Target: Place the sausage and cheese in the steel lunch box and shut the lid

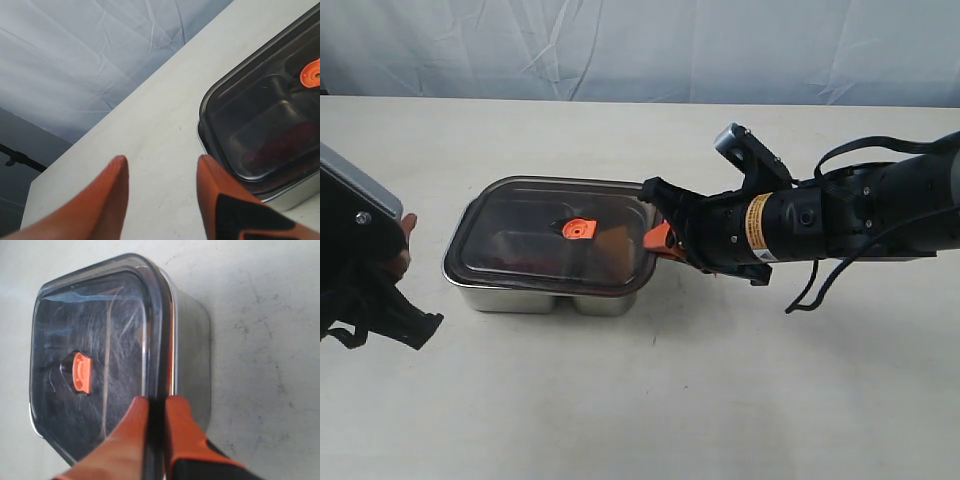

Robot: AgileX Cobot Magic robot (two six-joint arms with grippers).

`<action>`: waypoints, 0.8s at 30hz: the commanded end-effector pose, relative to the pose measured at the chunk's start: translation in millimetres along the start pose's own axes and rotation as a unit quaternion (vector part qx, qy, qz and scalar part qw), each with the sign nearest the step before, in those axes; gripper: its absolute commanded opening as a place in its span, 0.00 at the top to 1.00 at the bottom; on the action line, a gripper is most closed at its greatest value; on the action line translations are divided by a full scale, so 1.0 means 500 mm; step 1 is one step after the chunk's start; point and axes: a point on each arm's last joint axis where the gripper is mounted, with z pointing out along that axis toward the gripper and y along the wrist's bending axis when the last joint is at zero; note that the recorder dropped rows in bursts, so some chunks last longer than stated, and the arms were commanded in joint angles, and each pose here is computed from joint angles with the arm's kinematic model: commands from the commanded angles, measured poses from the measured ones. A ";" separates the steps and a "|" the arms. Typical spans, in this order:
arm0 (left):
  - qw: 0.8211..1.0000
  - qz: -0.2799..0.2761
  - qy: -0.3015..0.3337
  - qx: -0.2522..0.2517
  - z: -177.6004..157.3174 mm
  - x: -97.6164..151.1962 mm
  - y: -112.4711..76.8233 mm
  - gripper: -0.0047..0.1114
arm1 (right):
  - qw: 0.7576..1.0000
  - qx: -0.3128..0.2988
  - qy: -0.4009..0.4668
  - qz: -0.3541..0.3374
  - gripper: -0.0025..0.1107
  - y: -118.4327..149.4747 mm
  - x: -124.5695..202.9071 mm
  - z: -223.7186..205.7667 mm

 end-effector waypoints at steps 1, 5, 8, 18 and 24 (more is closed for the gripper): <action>1.000 -0.007 -0.004 0.002 -0.002 -0.004 0.001 0.60 | 0.999 0.024 0.000 -0.027 0.89 -0.011 0.001 0.002; 1.000 -0.007 -0.004 0.002 -0.002 -0.004 0.001 0.60 | 0.999 0.024 0.000 -0.027 0.65 -0.011 0.001 0.002; 1.000 -0.007 -0.004 0.002 -0.002 -0.004 0.001 0.60 | 0.999 0.020 0.002 -0.027 0.53 -0.010 0.002 0.002; 1.000 -0.008 -0.001 -0.015 -0.003 -0.002 0.007 0.60 | 0.998 0.004 0.019 -0.060 0.51 -0.002 0.008 -0.001; 0.999 -0.008 0.005 -0.045 -0.003 0.000 0.018 0.60 | 0.993 -0.021 0.020 -0.114 0.51 0.024 0.006 -0.029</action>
